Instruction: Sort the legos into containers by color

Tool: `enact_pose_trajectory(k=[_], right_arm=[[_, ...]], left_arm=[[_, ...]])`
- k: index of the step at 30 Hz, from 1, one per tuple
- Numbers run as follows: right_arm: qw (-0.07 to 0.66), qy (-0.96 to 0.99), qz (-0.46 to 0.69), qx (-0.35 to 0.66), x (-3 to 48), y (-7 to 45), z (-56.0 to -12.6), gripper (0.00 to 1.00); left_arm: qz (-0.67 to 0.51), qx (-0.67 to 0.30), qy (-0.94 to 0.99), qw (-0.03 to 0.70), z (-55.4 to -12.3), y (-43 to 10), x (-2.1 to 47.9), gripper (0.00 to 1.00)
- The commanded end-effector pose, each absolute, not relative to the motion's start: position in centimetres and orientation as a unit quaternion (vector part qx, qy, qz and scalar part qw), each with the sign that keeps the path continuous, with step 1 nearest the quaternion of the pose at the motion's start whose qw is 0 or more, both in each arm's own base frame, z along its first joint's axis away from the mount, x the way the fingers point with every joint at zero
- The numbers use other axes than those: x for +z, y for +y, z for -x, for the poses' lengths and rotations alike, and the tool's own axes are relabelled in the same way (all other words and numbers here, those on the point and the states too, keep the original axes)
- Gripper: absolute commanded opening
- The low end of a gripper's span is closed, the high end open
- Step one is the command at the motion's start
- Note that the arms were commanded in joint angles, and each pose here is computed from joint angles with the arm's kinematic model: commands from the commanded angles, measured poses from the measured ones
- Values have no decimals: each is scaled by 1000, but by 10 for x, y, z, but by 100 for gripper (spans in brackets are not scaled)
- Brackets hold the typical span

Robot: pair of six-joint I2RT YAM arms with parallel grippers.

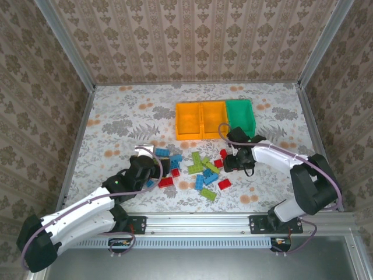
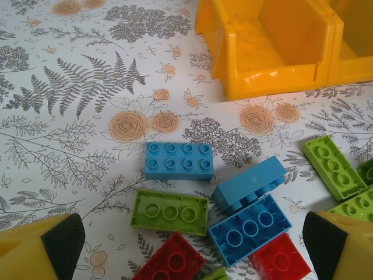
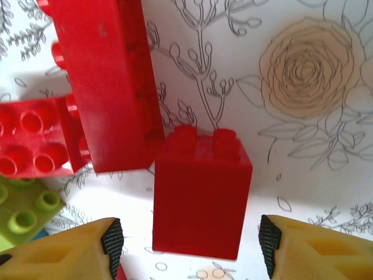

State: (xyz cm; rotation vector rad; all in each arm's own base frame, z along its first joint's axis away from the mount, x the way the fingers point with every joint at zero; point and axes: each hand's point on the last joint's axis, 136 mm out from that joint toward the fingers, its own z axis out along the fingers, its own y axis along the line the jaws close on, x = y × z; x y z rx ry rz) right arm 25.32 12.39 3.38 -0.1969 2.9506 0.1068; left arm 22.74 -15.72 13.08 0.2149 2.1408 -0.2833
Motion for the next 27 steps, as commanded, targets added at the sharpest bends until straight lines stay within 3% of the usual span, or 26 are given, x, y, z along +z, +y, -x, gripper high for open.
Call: enact_pose_trajectory(k=[1,5,8,15,18,20,27], right_arm=[[97,993,69,13,35,124,-264,61],[90,994,67,-15,32,118,-265,33],[114,991,63,-17,44,115,-267,24],[231,973,23,13,109,108,-298,24],[282,957,-26,54,134,99,-330,29],[314,943,-64,86,147,91,-361,27],[292,951,-90,55,127,81,-444,26]], left_arm=[[-82,-112,869,474,-228,-156,132,100],[-82,-109,870,474,-227,-155,133,100],[-83,-108,869,475,-227,-155,134,100],[-88,-107,869,475,-229,-160,134,100],[-94,-104,870,473,-230,-163,133,100],[-94,-105,870,472,-231,-165,133,100],[-95,-113,868,474,-231,-171,134,100]])
